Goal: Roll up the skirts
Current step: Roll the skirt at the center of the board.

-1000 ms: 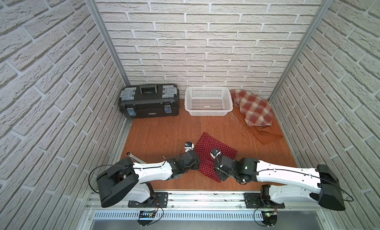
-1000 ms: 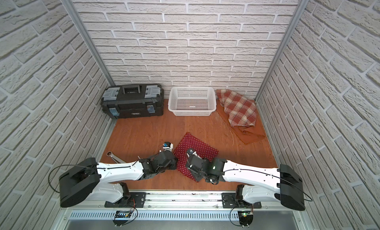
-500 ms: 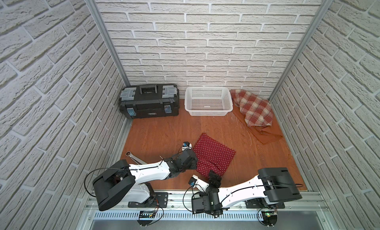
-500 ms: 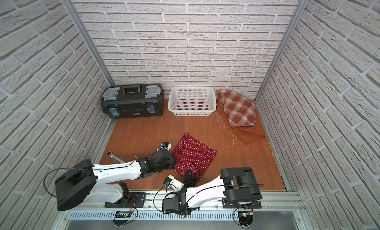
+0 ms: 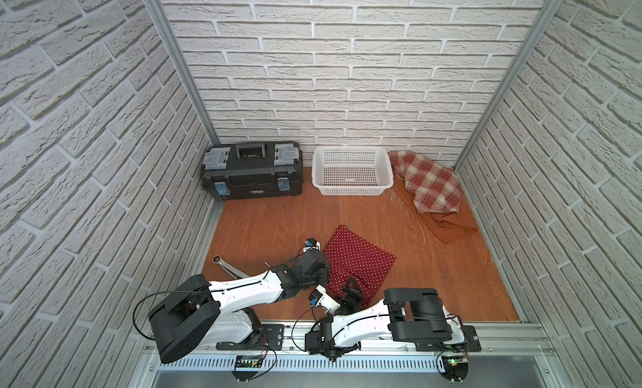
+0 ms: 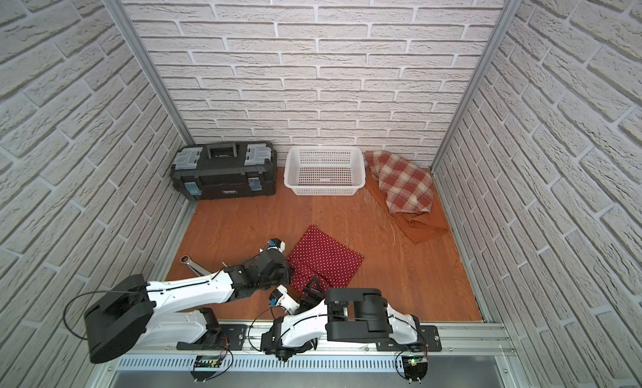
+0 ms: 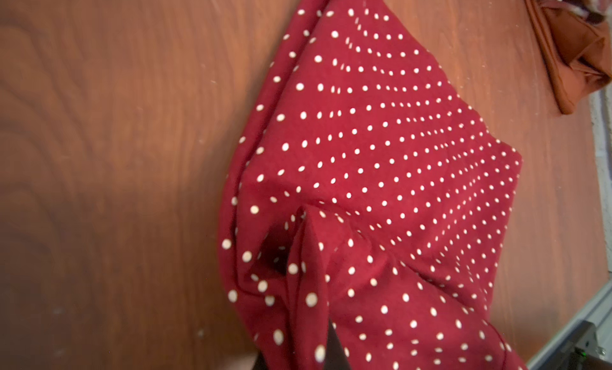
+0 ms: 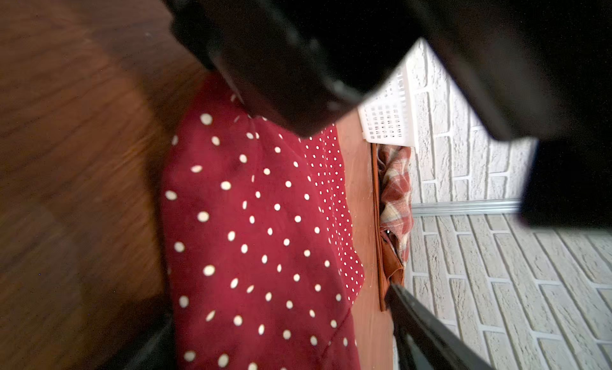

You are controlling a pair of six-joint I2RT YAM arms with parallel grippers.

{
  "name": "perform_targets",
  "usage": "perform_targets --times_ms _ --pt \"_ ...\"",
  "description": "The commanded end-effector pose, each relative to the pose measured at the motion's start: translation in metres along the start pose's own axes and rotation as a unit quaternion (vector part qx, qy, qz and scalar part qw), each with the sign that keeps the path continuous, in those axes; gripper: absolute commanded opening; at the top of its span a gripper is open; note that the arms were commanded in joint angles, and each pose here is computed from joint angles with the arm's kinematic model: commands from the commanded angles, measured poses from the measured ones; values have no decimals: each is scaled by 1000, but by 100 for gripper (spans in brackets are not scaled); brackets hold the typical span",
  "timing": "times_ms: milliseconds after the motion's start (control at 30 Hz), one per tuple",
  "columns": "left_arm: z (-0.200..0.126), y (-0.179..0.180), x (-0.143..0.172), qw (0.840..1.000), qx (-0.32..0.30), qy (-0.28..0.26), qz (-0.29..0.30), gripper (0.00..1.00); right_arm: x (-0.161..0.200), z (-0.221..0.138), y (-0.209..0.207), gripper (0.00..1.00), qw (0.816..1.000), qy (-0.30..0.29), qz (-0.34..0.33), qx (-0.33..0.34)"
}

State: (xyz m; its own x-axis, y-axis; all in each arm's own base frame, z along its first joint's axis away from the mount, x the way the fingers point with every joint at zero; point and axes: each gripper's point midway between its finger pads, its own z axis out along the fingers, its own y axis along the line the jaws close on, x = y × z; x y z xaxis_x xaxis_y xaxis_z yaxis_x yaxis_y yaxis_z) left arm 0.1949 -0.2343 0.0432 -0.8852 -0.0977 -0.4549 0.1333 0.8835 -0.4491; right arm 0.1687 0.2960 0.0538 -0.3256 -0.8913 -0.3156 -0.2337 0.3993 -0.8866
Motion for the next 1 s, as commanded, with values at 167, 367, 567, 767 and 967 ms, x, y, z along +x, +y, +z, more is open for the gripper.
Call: perform_targets --times_ms 167,367,567,767,967 --pt "-12 10 16 999 3 42 13 0 47 32 -5 74 991 118 -59 32" --pt "-15 9 19 999 11 47 14 0 55 39 -8 58 988 135 -65 31" --pt "-19 11 14 999 17 38 4 0 54 38 7 31 988 134 -75 -7" --pt "-25 12 -1 999 28 18 -19 49 45 27 23 22 988 113 -89 -51" --pt "-56 25 -38 998 27 -31 -44 98 38 14 31 17 982 111 -96 -121"
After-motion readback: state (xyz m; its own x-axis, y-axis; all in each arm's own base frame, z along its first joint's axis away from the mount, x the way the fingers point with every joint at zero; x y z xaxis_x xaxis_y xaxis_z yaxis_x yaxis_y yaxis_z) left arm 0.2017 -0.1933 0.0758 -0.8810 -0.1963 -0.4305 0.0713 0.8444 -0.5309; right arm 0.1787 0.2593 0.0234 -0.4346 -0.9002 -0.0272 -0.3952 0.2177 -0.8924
